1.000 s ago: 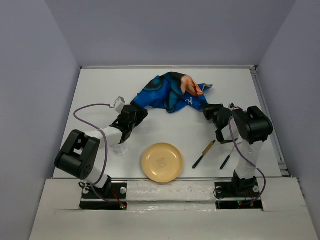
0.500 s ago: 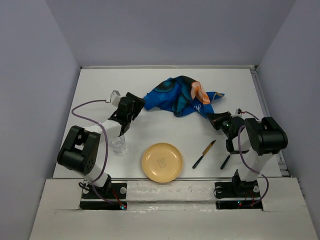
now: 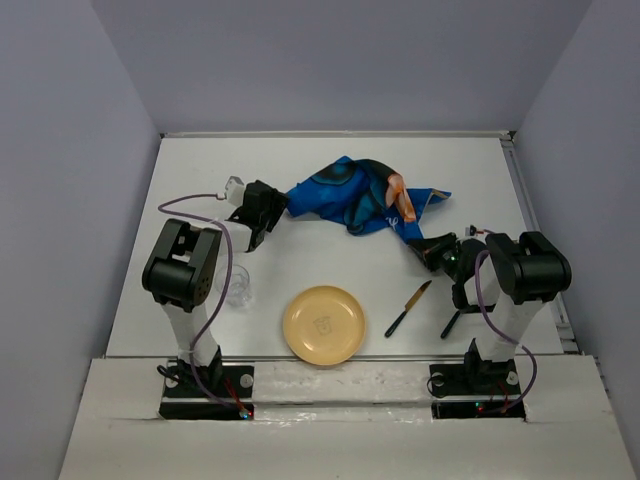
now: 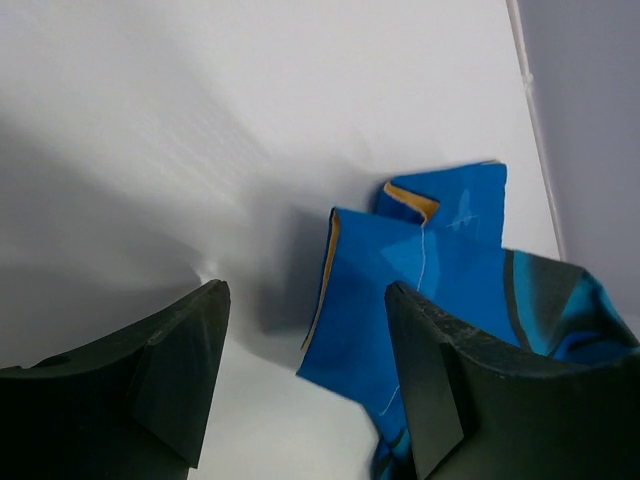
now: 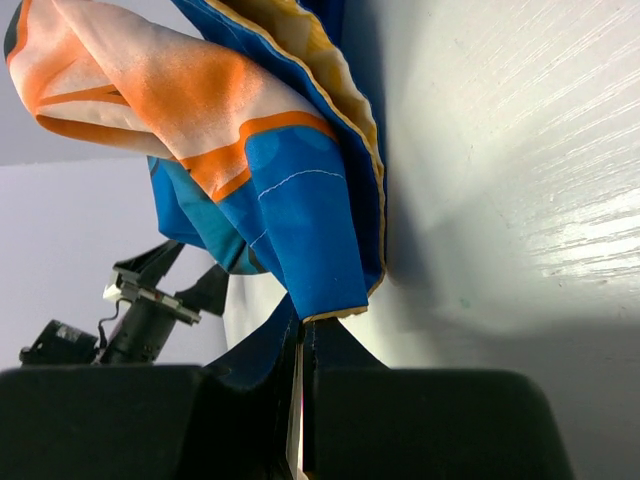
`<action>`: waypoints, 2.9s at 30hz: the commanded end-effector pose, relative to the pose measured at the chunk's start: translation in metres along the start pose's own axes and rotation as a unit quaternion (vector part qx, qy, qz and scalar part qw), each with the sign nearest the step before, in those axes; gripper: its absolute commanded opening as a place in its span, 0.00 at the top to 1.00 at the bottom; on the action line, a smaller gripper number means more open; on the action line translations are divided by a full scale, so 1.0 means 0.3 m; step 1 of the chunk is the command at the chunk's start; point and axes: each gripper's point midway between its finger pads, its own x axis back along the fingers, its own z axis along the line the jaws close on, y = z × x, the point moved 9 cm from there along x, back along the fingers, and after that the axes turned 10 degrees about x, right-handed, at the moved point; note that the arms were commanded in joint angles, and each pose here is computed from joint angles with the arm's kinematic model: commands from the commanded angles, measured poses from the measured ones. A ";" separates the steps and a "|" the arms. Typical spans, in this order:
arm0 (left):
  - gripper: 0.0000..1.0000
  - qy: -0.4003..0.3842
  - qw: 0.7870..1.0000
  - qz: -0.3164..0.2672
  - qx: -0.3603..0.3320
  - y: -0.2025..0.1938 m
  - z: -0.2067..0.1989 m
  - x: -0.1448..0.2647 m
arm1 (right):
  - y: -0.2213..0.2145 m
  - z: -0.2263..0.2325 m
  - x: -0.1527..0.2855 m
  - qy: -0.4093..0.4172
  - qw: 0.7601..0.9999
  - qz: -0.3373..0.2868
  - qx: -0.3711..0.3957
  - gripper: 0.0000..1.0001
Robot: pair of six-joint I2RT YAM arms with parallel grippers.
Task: Set the dinner table for one person
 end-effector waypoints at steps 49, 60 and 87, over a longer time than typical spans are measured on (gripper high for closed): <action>1.00 -0.334 0.919 -0.191 -0.090 0.383 -0.636 0.539 | 0.402 0.733 0.153 0.082 0.936 -0.127 0.319 1.00; 1.00 -0.443 0.842 -0.292 -0.093 0.534 -0.760 1.060 | 0.542 1.184 0.492 0.115 0.867 -0.257 0.411 1.00; 1.00 -0.394 0.881 -0.234 -0.119 0.732 -0.853 0.659 | 0.839 1.254 0.072 0.198 0.890 -0.149 0.383 1.00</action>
